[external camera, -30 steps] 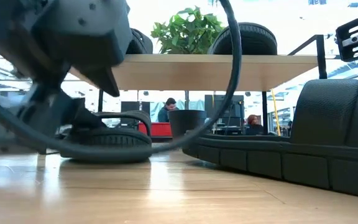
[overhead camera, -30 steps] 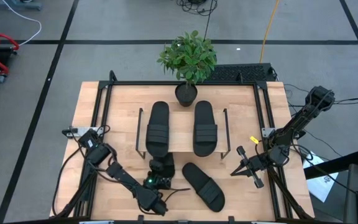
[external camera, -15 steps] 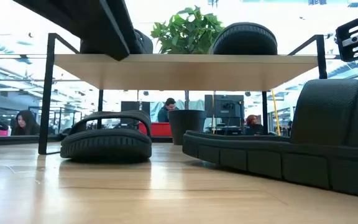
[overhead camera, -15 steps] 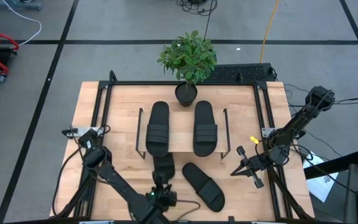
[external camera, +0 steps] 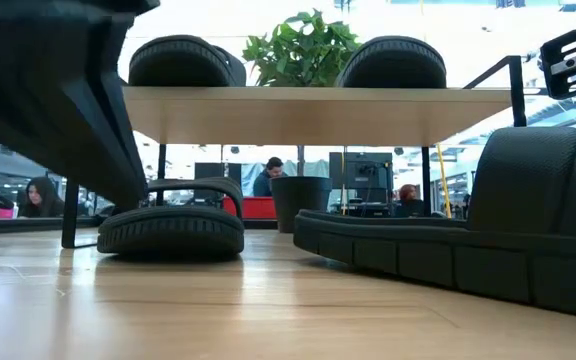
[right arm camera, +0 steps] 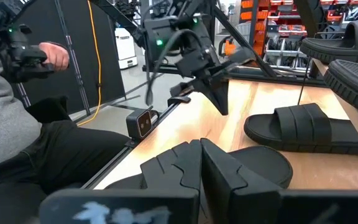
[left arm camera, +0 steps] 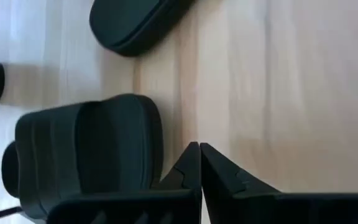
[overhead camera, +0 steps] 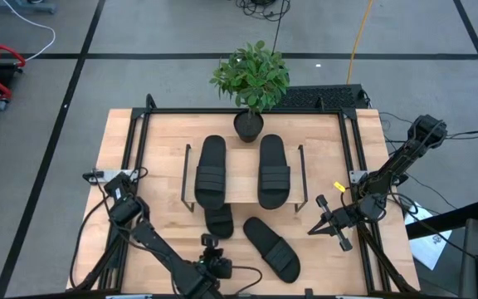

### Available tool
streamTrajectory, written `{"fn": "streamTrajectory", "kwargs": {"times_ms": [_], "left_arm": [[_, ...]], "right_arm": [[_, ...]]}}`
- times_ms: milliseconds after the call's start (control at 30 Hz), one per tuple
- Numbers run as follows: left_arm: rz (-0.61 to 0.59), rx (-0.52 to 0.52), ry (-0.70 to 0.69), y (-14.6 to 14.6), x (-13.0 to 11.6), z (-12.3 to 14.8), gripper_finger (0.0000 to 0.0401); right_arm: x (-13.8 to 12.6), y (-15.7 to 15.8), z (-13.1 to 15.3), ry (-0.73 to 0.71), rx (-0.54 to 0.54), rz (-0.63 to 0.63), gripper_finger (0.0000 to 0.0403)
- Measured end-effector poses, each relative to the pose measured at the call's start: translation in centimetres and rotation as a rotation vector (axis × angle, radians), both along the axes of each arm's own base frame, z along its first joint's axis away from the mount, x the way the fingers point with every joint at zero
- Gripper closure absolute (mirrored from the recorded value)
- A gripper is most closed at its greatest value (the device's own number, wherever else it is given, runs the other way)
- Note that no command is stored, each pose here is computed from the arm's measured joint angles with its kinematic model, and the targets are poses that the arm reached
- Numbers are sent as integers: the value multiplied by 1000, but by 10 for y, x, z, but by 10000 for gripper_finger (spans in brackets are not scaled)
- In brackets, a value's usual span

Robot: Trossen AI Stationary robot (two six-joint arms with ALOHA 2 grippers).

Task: Pick and place slides into the shelf
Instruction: Put the left black slide under the shelf

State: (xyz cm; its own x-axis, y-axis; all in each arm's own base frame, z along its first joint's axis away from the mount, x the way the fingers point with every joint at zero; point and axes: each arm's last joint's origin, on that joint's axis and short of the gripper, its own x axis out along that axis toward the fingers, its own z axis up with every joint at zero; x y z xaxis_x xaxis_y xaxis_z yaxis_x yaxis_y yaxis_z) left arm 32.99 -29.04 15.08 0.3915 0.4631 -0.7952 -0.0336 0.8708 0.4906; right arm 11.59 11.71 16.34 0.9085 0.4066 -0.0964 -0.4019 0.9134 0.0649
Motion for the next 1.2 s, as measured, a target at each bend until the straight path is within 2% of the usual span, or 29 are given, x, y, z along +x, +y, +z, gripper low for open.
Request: {"fn": "streamTrajectory", "kwargs": {"times_ms": [333,733,967,1200], "left_arm": [[43,24,27,12,-5,-21,401],[132,95,98,40,-9,-41,401],[176,141,162,49,-17,-42,401],[168,137,161,48,-16,-43,401]], "right_arm": [[0,0,0,-1,-2,0,403],[0,0,0,-1,-2,0,403],[0,0,0,0,-3,0,403],[0,0,-1,3,-7,0,403]]}}
